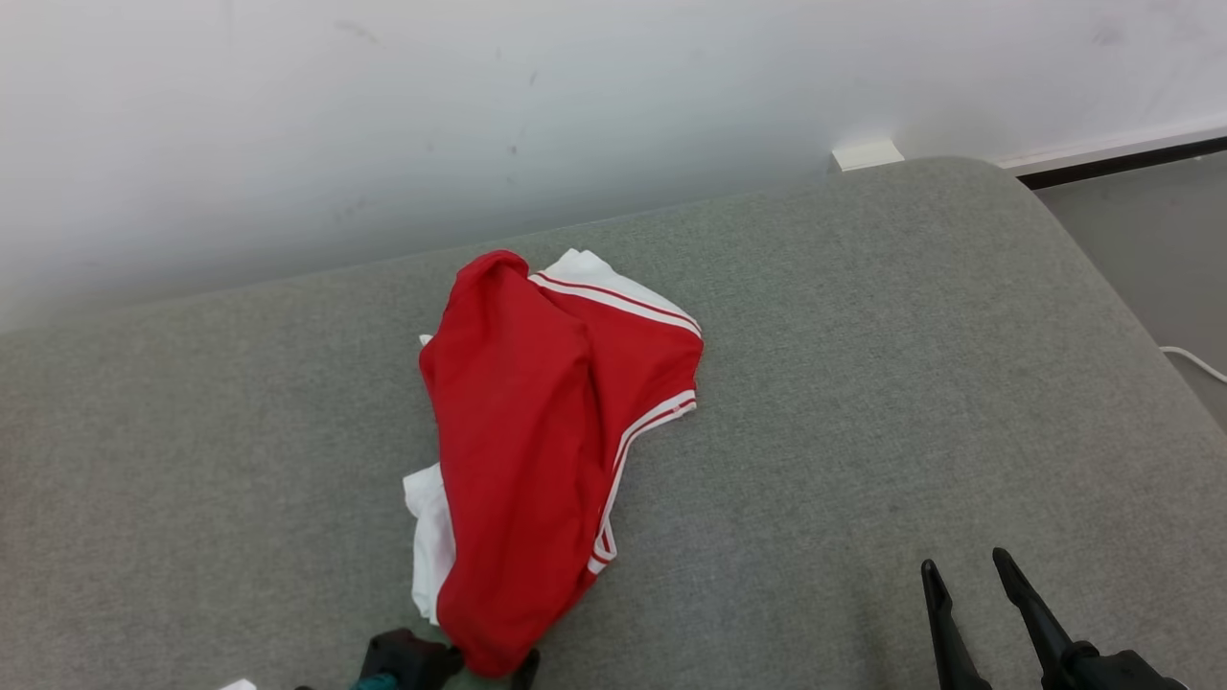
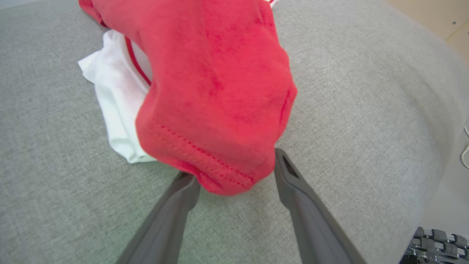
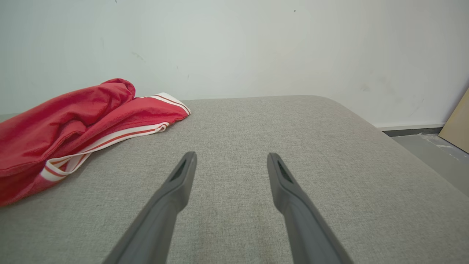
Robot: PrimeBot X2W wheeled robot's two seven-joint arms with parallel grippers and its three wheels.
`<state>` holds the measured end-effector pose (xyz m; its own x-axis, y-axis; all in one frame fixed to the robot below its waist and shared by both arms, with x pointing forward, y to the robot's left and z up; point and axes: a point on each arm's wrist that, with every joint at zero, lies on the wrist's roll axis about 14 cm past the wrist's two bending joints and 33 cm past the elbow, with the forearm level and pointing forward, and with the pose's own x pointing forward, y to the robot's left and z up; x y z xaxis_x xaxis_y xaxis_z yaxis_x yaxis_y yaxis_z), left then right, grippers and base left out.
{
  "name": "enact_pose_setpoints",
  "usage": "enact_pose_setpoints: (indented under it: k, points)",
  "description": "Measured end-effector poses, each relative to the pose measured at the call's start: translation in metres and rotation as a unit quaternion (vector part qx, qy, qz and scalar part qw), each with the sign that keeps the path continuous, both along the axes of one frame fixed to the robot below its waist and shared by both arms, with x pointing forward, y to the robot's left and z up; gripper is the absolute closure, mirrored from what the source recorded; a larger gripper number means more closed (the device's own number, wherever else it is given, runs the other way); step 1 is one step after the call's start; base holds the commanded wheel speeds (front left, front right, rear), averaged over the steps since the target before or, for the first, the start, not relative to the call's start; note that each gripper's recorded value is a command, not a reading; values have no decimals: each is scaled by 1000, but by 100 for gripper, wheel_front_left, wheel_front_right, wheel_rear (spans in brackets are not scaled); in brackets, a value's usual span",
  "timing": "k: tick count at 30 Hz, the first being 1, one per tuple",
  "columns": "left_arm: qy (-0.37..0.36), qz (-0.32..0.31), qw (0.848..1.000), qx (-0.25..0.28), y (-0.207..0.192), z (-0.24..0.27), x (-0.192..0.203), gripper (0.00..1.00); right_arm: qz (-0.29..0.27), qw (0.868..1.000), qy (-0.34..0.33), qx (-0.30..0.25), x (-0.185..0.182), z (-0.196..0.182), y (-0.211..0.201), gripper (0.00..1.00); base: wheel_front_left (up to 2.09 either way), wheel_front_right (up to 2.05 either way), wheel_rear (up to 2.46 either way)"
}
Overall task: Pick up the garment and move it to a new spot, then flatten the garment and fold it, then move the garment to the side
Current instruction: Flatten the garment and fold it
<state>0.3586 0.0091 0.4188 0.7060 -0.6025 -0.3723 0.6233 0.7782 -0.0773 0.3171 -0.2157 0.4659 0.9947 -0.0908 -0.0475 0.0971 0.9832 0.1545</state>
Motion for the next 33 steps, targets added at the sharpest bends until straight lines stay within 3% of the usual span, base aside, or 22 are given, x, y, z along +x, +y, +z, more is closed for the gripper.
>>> enact_pose_setpoints:
  k: [1,7,10,11,12,16,19,25,33]
  points:
    - [-1,0,1000,-2,0,1,0,14,0,1000,0,0,0,0,0,0,0,0,0]
    - [3,6,1000,-15,1,10,-4,11,3,1000,-2,0,2,1,1,0,0,0,0]
    - [5,9,1000,-25,2,16,-4,19,5,1000,-3,0,2,1,2,0,0,0,0]
    - [6,10,1000,-29,2,17,-5,28,5,1000,-3,1,3,1,3,0,0,0,0]
    - [7,11,999,-32,2,18,-5,46,6,1000,-3,1,3,1,3,0,0,0,0]
    - [9,14,999,-36,1,19,-5,69,9,1000,-1,1,3,0,5,0,0,0,0]
    - [16,10,999,-46,-4,20,-5,100,9,1000,-1,1,4,0,5,0,0,0,0]
    - [12,1,992,-125,-18,66,11,100,4,1000,-2,1,2,1,2,0,0,0,0]
    - [-117,19,974,-194,8,201,88,100,-1,1000,-8,5,1,5,0,0,0,0,0]
